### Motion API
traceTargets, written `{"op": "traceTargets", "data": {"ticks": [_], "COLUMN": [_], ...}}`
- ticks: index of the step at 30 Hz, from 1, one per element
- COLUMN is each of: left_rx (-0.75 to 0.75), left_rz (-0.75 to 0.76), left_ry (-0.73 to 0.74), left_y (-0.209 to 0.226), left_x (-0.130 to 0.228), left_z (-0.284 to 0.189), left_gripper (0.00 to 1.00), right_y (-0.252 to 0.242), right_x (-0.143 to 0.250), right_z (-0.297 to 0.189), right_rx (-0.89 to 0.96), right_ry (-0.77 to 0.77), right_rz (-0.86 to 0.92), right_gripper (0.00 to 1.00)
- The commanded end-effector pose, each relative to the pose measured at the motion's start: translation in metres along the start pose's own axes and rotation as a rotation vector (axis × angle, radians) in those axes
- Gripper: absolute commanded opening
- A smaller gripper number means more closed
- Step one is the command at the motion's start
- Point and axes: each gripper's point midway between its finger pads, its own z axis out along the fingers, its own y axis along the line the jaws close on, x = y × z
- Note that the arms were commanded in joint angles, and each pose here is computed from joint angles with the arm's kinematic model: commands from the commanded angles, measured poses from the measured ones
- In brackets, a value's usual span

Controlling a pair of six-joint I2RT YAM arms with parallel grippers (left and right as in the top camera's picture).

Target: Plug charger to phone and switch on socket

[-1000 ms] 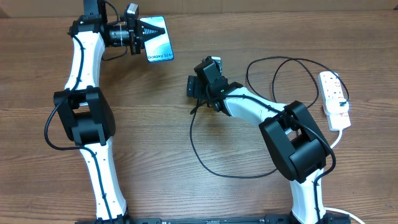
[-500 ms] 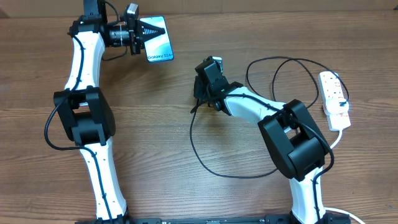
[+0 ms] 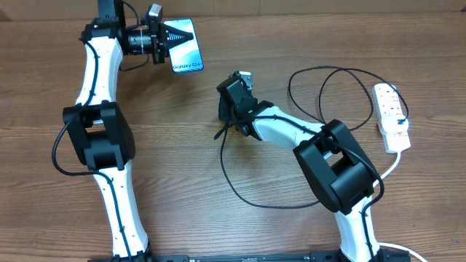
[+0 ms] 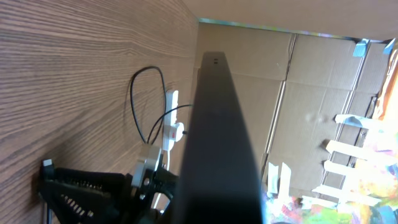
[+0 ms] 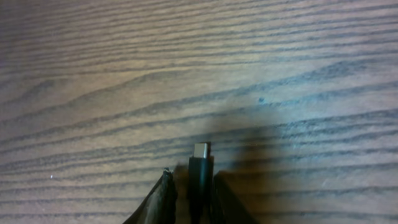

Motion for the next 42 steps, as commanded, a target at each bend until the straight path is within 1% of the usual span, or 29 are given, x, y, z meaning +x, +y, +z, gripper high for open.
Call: {"op": "traceTargets", "data": {"ticks": [1,2,4,7,11,15,19,23,25,29,37,42], "left_rx": [0.031,0.031,0.031,0.031,0.031,0.034,0.051,0.137,0.166,0.175,0.161,0.112], "left_rz": [0.066,0.065,0.065,0.066,0.066,0.067,0.081,0.167,0.201,0.201,0.172,0.082], "left_ry": [0.012,0.012,0.012,0.012,0.012,0.013,0.023,0.068,0.085,0.094,0.112,0.114], "left_y": [-0.022,-0.022,-0.022,-0.022,-0.022,-0.023,-0.026,-0.044,-0.050,-0.052,-0.053,-0.048], "left_x": [0.006,0.006,0.006,0.006,0.006,0.006,0.007,0.011,0.013,0.014,0.018,0.019], "left_z": [-0.002,-0.002,-0.002,-0.002,-0.002,-0.002,-0.001,-0.001,-0.001,-0.001,0.012,0.029], "left_gripper": [0.04,0.04,0.04,0.04,0.04,0.04,0.04,0.04,0.04,0.04,0.04,0.04], "right_y": [-0.023,-0.026,-0.027,-0.025,-0.014,0.005,0.033,0.065,0.070,0.075,0.079,0.086], "right_x": [0.060,0.059,0.057,0.054,0.040,0.019,-0.001,-0.019,-0.028,-0.043,-0.045,-0.060], "right_z": [0.025,0.026,0.026,0.025,0.010,-0.024,-0.065,-0.115,-0.136,-0.167,-0.172,-0.178], "right_rx": [0.069,0.080,0.088,0.082,0.049,-0.077,-0.335,-0.759,-0.919,-1.130,-1.152,-1.178], "right_ry": [0.153,0.144,0.138,0.131,0.124,0.147,0.224,0.322,0.345,0.336,0.360,0.343], "right_rz": [-0.022,-0.021,-0.021,-0.020,-0.012,0.017,0.041,0.025,0.018,-0.035,-0.003,0.045], "right_gripper": [0.17,0.15,0.08,0.04,0.04,0.04,0.04,0.04,0.04,0.04,0.04,0.04]}}
